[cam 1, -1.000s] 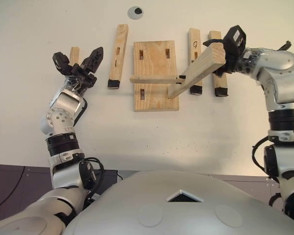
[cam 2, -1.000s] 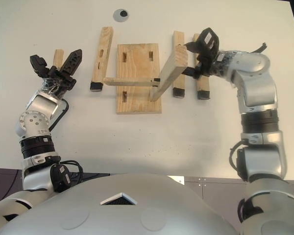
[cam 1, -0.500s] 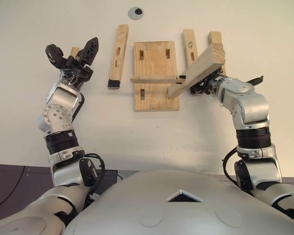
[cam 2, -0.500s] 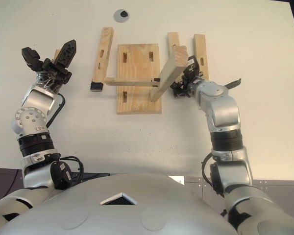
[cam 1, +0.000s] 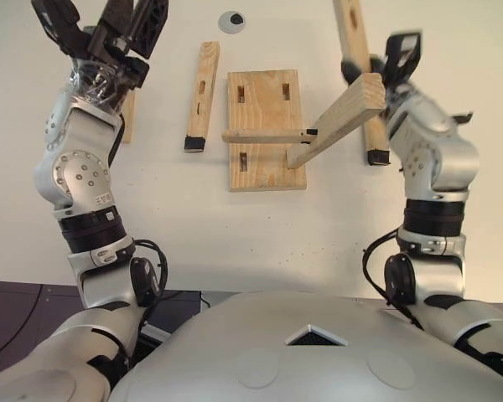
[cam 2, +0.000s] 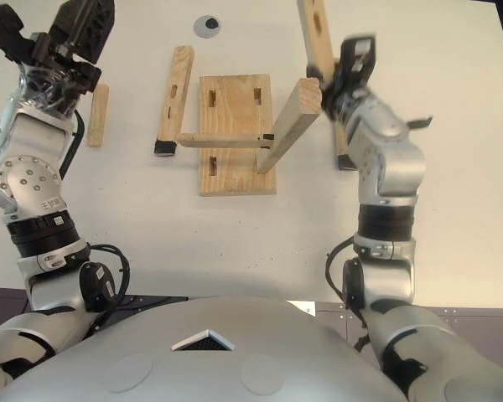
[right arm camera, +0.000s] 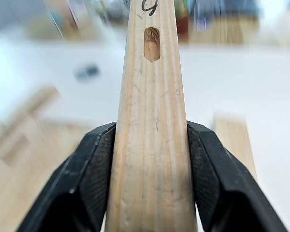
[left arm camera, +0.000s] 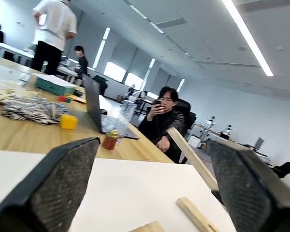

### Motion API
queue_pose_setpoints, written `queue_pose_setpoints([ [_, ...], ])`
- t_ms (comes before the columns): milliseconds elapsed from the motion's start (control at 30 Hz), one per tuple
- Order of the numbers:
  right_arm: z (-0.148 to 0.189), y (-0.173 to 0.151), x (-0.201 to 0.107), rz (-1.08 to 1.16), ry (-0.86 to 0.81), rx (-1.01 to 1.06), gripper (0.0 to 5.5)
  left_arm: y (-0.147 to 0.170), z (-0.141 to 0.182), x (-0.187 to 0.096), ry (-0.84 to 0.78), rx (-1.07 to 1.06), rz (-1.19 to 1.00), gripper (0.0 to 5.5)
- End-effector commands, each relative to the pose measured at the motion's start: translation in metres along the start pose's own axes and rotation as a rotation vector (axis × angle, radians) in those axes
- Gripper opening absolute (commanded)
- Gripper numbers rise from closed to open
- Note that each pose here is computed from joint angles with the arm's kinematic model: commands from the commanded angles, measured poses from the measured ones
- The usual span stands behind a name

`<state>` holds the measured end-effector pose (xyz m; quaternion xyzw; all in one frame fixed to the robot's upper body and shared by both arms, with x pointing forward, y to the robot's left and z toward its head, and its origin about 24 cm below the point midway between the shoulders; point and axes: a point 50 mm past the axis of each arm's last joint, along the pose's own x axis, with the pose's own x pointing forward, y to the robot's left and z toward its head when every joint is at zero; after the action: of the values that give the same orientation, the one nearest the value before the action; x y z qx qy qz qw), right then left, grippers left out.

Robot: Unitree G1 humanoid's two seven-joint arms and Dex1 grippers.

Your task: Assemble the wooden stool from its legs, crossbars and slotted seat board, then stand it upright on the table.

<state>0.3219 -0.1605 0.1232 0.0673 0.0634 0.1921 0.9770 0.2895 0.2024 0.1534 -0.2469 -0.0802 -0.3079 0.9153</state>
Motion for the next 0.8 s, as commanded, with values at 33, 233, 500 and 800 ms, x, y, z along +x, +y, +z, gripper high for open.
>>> queue_pose_setpoints([
  [33,0.050,0.014,0.006,0.386,-0.256,-0.022,2.06,-0.017,0.014,0.016,-0.007,-0.098,-0.217,4.04],
  [233,0.068,0.041,-0.003,0.931,-0.191,-0.055,2.06,-0.055,0.013,0.042,0.031,-0.208,-0.473,4.04],
  [500,0.063,0.054,-0.010,1.098,-0.091,0.016,2.06,-0.074,0.024,0.042,-0.030,-0.250,-0.610,4.04],
  [800,0.078,0.055,-0.014,1.147,-0.088,0.179,2.05,-0.082,0.029,0.041,-0.079,-0.197,-0.670,2.65],
])
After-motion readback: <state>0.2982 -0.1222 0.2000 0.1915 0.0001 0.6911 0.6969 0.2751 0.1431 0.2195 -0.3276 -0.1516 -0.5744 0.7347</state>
